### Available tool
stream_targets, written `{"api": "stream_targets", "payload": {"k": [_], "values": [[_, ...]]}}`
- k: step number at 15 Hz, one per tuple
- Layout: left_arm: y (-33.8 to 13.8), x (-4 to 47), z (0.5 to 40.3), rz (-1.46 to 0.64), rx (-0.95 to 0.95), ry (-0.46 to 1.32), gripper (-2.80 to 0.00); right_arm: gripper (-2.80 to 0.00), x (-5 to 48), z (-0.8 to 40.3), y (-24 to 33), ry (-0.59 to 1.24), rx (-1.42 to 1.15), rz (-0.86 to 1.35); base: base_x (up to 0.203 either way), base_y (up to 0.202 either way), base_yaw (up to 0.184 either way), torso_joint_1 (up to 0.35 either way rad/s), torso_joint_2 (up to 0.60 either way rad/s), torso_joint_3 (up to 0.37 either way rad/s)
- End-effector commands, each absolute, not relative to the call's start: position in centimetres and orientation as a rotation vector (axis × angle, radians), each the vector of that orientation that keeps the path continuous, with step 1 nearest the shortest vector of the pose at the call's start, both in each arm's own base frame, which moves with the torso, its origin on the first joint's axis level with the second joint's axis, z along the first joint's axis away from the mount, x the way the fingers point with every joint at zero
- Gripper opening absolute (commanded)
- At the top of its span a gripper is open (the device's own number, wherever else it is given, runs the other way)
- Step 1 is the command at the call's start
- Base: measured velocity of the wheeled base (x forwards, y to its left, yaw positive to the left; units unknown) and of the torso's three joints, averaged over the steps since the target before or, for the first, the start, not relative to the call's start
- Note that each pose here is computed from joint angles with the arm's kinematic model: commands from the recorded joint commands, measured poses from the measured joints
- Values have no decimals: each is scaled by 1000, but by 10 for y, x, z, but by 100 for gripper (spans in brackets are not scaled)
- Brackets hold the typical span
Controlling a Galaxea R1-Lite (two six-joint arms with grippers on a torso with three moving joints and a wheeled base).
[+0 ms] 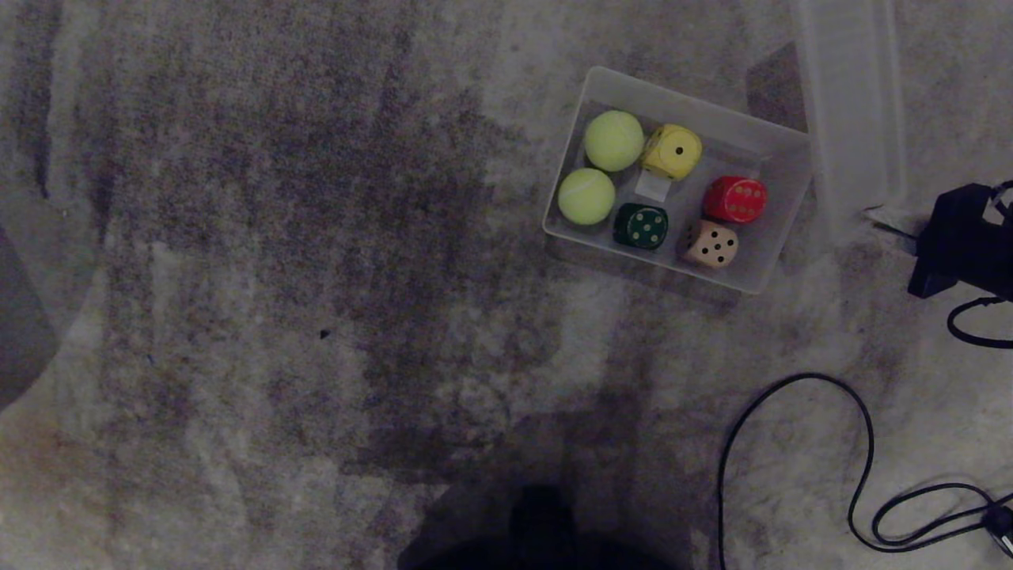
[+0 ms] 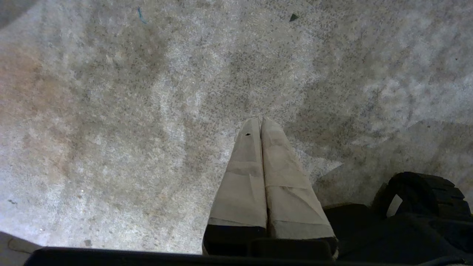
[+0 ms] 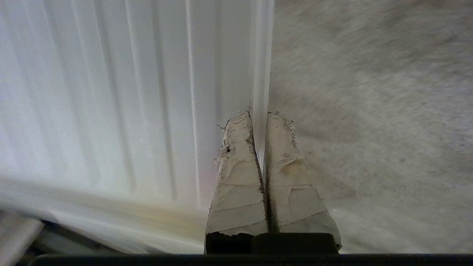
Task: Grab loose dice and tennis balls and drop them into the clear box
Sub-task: Close the lid
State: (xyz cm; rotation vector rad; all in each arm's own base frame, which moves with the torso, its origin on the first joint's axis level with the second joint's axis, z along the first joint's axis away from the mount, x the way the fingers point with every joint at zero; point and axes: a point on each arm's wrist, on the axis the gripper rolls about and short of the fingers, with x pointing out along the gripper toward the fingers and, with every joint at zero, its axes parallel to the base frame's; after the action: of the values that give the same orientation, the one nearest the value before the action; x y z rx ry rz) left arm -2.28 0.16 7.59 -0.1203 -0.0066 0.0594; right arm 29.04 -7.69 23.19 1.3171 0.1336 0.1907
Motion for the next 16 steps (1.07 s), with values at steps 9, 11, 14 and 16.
{"api": "stream_targets", "payload": {"k": [9,11,14,16], "values": [[2,-23,76,61,-121,-5,-280,-280,228,248,-51,233,749,286,0,0,0,0,0,0],[2,-23,76,60,-121,-5,-280,-280,228,242,-48,271,618,296,0,0,0,0,0,0],[2,-23,76,61,-121,-5,-280,-280,236,226,-45,345,419,324,0,0,0,0,0,0],[2,-23,76,60,-121,-5,-280,-280,248,225,-48,351,329,325,0,0,0,0,0,0]]}}
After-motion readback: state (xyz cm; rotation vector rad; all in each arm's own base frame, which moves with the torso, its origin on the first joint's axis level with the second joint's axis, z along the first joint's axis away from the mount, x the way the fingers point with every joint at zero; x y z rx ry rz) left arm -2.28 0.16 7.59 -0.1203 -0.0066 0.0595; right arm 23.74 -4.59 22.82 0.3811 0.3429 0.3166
